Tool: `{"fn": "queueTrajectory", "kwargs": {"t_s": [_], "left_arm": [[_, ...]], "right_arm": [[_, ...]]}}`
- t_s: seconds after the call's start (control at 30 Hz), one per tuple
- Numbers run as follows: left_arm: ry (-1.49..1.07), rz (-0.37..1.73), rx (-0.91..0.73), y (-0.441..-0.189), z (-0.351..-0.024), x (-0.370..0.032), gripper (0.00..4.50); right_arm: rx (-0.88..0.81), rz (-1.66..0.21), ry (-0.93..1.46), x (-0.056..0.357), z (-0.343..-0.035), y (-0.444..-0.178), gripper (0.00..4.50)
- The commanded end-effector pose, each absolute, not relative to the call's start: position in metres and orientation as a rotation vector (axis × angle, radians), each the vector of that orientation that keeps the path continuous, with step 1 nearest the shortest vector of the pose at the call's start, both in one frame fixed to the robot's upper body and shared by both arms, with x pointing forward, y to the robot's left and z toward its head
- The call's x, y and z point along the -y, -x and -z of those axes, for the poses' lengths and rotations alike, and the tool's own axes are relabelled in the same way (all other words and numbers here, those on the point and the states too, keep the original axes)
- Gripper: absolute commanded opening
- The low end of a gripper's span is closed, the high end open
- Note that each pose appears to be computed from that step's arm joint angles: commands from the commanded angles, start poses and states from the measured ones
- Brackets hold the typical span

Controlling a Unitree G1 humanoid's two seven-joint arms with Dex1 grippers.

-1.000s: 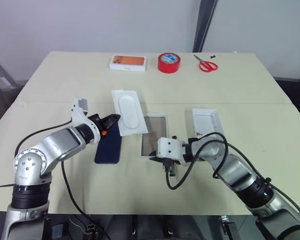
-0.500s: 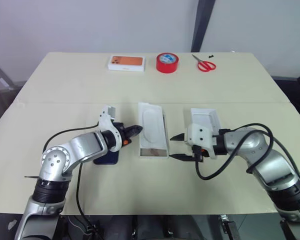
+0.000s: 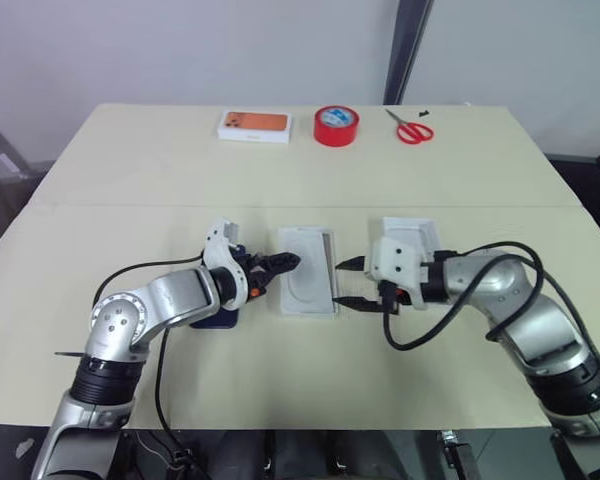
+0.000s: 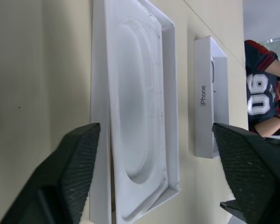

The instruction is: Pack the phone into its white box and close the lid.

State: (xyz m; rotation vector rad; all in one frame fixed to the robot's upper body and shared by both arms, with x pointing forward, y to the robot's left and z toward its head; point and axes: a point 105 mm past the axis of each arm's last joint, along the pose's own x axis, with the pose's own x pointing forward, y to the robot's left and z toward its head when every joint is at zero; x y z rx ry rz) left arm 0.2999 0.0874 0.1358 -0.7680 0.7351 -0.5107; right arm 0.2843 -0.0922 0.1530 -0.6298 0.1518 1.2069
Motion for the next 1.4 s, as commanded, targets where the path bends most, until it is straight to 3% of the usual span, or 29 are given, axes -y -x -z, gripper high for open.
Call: {"fn": "queueTrajectory", "kwargs": {"t_s": [0.03,0.13,0.27,0.43,0.57,0.83,1.1,1.4], "left_arm": [[0.788,0.537,-0.648,-0.301,-0.156,-0.096,3.78],[0.788,0.525,-0.559,-0.306,-0.171,-0.113,3.82],[0.591,0.475,-0.429,-0.31,-0.179,-0.142,3.82],[0.08,0.456,-0.234,-0.305,-0.181,-0.174,3.82],[-0.126,0.59,-0.178,-0.286,-0.171,-0.174,3.82],[-0.217,0.758,-0.207,-0.254,-0.146,-0.176,3.82],[-0.205,0.755,-0.228,-0.248,-0.133,-0.178,3.82],[-0.177,0.727,-0.203,-0.252,-0.136,-0.18,3.82]], "right_arm": [[-0.099,-1.159,0.617,0.088,-0.167,-0.295,2.8],[-0.132,-1.116,0.573,0.082,-0.163,-0.306,1.94],[-0.17,-1.026,0.565,0.069,-0.153,-0.327,0.07],[-0.149,-0.9,0.594,0.046,-0.144,-0.356,0.07],[-0.166,-0.857,0.615,0.036,-0.135,-0.366,0.07],[-0.191,-0.78,0.673,0.032,-0.121,-0.377,0.07],[-0.199,-0.706,0.793,0.059,-0.118,-0.377,0.07],[-0.078,-0.861,0.739,0.042,-0.144,-0.352,0.07]]}}
